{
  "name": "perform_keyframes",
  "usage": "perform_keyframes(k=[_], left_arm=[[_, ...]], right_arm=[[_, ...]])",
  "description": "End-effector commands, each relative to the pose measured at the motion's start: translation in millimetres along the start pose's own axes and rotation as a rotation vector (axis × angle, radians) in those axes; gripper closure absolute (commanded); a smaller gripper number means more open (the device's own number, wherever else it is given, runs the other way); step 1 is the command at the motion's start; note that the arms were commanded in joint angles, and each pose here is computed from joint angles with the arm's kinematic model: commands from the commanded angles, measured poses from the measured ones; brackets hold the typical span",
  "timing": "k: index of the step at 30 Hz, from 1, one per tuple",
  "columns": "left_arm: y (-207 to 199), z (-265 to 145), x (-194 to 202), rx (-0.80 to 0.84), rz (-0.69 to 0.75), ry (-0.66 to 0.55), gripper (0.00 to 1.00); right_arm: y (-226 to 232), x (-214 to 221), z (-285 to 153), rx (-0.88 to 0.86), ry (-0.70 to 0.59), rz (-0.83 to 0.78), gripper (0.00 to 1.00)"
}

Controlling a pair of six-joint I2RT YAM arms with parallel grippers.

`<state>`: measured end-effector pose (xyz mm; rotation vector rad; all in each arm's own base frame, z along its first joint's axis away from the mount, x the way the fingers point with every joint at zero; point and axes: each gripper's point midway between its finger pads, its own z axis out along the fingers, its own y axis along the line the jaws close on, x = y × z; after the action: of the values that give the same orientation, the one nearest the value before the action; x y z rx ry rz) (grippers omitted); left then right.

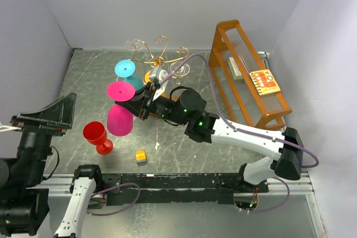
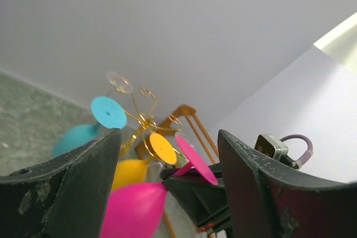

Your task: Place the wine glass upside down on the wine glass rack

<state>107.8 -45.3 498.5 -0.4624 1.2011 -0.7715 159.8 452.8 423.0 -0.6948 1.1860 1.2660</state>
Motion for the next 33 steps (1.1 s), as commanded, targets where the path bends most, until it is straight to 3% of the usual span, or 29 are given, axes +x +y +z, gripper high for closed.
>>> perform_keyframes(k=[1,11,16,26,33], left_arm=[[-21,6,23,0.083,-0.156,0.143,0.19],[-22,8,48,0.101,-0.350,0.257,0.14],[-17,9,62,0.104,-0.461,0.294,0.19],[8,9,70,-0.002,-0.516,0.267,0.26],[15,13,86,-0.020,-0.547,0.332,0.39]], right_arm=[[20,-25,-1,-0.128,-0.095,-0.173,1.00],[23,-16,7,-0.177,-0.107,-0.234,1.00],[24,1,14,-0.202,-0.079,-0.226,1.00],[19,16,22,-0.200,-0.034,-0.252,1.00],[19,18,21,-0.209,-0.029,-0.286,1.00]])
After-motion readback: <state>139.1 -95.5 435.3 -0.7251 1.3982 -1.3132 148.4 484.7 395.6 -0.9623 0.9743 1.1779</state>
